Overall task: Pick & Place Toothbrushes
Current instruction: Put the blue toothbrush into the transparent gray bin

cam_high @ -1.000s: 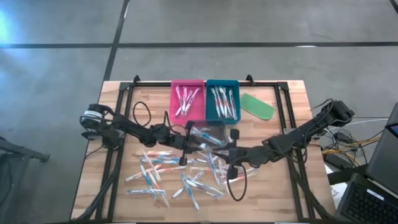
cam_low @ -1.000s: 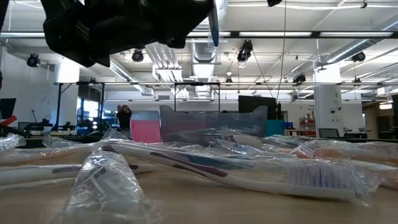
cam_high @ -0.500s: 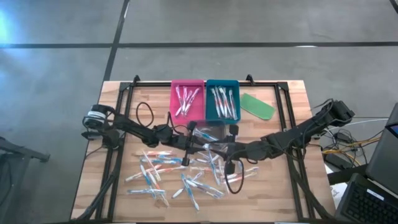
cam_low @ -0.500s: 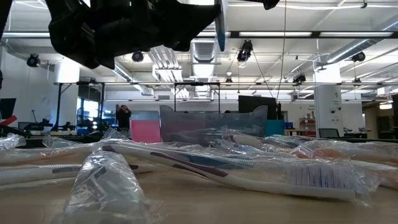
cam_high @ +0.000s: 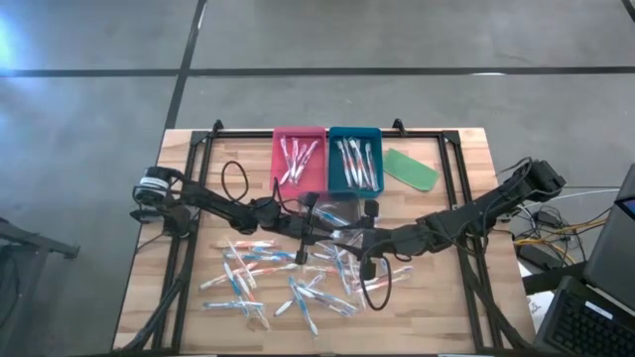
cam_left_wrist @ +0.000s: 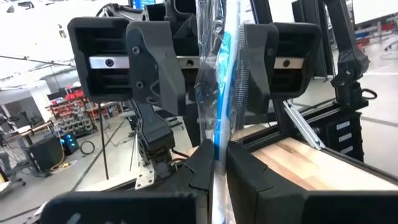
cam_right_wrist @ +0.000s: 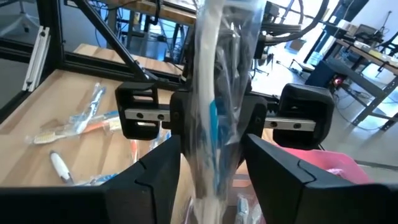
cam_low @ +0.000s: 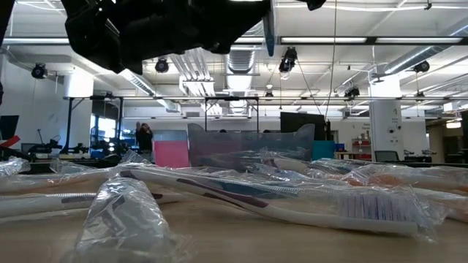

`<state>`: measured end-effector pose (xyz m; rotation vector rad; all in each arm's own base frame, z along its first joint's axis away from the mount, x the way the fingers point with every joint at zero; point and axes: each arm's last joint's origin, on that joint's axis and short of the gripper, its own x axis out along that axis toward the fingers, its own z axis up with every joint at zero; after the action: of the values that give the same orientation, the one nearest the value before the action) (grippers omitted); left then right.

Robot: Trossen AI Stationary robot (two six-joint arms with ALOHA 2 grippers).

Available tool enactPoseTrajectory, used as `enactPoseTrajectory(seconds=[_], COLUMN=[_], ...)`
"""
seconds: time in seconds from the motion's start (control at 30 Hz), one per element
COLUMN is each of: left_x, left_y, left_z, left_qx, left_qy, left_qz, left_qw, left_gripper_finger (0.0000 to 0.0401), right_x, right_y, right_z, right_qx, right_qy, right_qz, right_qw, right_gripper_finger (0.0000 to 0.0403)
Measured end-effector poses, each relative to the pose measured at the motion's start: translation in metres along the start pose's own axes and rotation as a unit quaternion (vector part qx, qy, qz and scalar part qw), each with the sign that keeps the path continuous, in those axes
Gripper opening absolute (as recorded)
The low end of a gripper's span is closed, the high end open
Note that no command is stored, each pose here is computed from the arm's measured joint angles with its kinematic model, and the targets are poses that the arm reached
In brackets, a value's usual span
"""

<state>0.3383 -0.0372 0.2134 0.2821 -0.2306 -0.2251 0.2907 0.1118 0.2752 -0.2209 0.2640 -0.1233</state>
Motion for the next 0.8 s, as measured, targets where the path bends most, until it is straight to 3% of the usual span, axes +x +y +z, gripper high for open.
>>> enactPoseTrajectory(seconds=[0.17,0.6,0.8], left_x=[-0.0001,-0.0001,-0.0001], left_y=[0.0,0.0,0.0], left_z=[-0.0001,-0.0004,-0.0005], left_qx=[0.004,0.002,0.002], left_qy=[0.0,0.002,0.002], left_qz=[0.0,0.0,-0.001], left_qw=[1.0,1.0,1.0], left_gripper_finger=[0.003,0.003,0.003], right_x=[0.0,0.0002,0.0003], right_y=[0.0,-0.0003,-0.0004], right_z=[-0.0001,-0.0008,-0.0009], right_qx=[-0.001,-0.006,-0.007], right_qy=[0.001,0.004,0.004], right_qz=[0.0,0.001,0.001], right_qw=[1.0,1.0,1.0], right_gripper_finger=[0.0145,0.0021,0.0028])
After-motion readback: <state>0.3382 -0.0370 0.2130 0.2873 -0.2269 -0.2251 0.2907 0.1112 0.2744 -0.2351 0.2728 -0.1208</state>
